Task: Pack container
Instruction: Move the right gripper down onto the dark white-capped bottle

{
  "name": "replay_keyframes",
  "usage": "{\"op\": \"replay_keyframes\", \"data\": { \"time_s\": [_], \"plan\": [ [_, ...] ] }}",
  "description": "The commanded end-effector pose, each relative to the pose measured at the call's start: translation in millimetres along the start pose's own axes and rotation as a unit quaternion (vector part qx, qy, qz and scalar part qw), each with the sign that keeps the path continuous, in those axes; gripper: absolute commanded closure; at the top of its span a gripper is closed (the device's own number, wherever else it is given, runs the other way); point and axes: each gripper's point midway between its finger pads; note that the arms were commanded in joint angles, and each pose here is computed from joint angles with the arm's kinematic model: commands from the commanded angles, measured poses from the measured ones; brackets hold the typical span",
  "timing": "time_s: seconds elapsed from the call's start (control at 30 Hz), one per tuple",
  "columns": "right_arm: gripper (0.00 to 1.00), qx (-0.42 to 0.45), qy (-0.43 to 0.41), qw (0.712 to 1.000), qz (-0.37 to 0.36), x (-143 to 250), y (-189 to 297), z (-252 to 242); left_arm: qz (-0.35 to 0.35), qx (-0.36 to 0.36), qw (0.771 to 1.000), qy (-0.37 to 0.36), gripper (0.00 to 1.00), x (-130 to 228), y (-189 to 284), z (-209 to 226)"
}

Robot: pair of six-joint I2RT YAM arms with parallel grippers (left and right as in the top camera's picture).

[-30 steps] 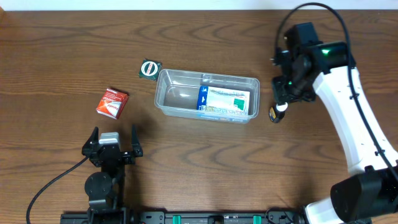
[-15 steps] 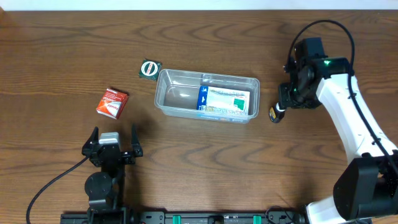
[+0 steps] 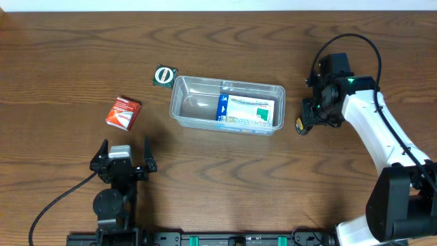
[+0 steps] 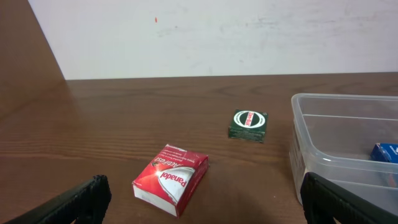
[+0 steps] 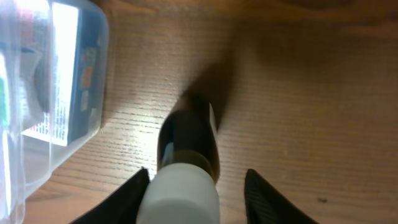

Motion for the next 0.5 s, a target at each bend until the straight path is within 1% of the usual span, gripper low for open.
{"op": "replay_keyframes", "data": {
  "time_s": [0.0, 0.27, 0.47],
  "plan": [
    [0.60, -0.007, 0.008, 1.000, -0.003, -1.3, -2.1, 2.4, 0.026, -0.013, 1.000, -0.010, 0.02, 17.2, -1.1, 5.0],
    [0.81, -0.018, 0.020, 1.000, -0.016, -7.1, -1.9, 6.5, 0.026, -0.013, 1.000, -0.010, 0.02, 17.2, -1.1, 5.0],
    [0.82, -0.018, 0.029, 0.999, -0.022, -12.4, 4.0, 6.4, 0.026, -0.013, 1.000, -0.010, 0.02, 17.2, -1.1, 5.0]
  ]
}}
Point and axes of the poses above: each gripper's point midway between its finger pads, its own y axis back along the fingers, its own z axis along the line the jaws close on, x = y × z, and after that the axes turned 7 degrees about y, right-handed
